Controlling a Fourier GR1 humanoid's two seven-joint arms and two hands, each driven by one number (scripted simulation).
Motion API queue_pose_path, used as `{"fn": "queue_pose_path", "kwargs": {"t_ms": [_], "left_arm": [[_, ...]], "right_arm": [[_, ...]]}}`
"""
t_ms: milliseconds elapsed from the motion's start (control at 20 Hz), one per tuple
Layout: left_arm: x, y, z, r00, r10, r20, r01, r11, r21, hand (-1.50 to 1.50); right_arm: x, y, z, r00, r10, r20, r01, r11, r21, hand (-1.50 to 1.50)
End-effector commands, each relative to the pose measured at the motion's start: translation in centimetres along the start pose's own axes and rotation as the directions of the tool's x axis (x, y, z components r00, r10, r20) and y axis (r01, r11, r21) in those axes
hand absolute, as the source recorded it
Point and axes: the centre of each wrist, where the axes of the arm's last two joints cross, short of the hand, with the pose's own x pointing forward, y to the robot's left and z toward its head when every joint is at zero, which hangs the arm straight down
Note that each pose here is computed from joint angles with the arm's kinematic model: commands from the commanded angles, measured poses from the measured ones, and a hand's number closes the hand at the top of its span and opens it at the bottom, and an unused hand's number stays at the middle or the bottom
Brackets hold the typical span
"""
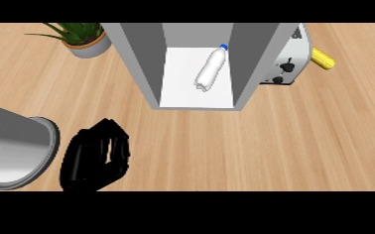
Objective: Pick up the bottled water, place it into the cabinet and close the cabinet
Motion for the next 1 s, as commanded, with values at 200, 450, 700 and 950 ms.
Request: {"fn": "queue_pose_path", "kwargs": {"t_ms": [200,450,700,950], "left_arm": [[2.0,3.2,1.5,1.000,-0.006,0.029,0.005,0.999,0.050,1.50],[2.4,4.9,3.2,1.000,0.004,0.003,-0.004,0.999,0.035,1.50],[3.9,6.4,4.2,0.999,0.003,0.033,-0.004,0.999,0.037,1.50],[4.4,6.8,4.4,1.000,0.000,0.028,-0.001,0.999,0.038,1.50]], "right_arm": [[0.6,5.3,-4.0,0.997,0.048,0.058,-0.058,0.983,0.173,1.50],[0.9,5.3,-5.9,0.980,0.128,0.152,-0.140,0.987,0.075,1.50],[1.4,3.4,-8.4,0.987,0.126,0.097,-0.124,0.992,-0.025,1.50],[1.0,2.0,-11.1,0.996,0.072,0.043,-0.066,0.991,-0.120,1.50]]}}
